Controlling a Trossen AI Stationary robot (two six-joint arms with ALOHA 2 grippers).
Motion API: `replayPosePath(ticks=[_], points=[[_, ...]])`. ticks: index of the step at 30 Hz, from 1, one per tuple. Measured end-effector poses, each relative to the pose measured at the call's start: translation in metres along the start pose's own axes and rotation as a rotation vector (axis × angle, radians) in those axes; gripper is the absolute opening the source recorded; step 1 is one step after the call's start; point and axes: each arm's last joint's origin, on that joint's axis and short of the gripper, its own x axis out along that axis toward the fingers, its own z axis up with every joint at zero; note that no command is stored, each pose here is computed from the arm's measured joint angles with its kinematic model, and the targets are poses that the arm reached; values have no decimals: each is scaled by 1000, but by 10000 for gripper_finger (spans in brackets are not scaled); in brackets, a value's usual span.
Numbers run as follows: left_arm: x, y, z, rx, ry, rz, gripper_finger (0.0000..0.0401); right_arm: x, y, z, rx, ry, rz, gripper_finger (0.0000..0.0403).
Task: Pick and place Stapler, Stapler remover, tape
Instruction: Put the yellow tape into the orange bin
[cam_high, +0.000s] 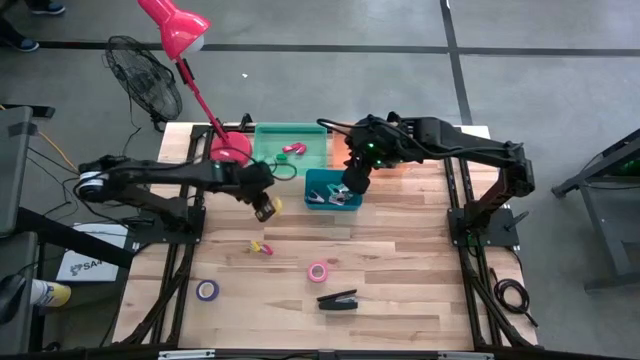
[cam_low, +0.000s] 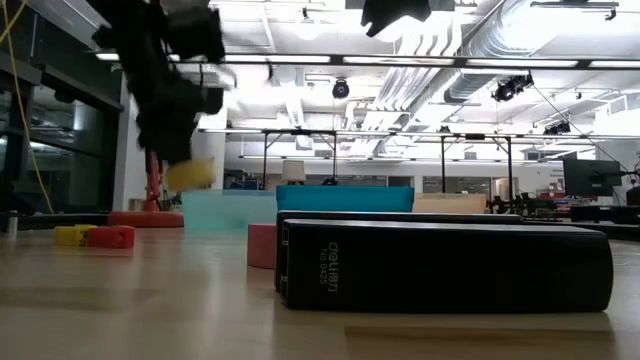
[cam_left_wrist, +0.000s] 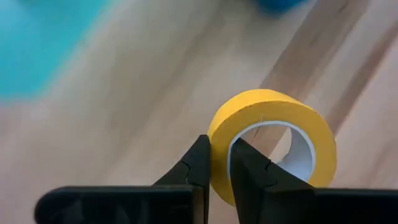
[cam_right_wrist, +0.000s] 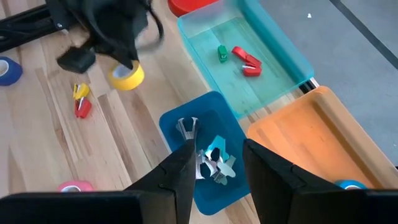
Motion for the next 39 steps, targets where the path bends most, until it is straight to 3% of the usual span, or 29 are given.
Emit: replayPosePath(ticks=[9,18,24,39], points=[[-93,-11,37,166,-492,-105,31,13,6,7,-6,-35,46,124],[-154,-18,51,294,-856,-260,31,17,29,32,-135,-281,285,124],[-167,-21,55,327,-958,-344,31,22,48,43,-210,-436,353,124],[-171,-22,57,357,-1002,-353,31,35,68,46,-213,-481,452,124]])
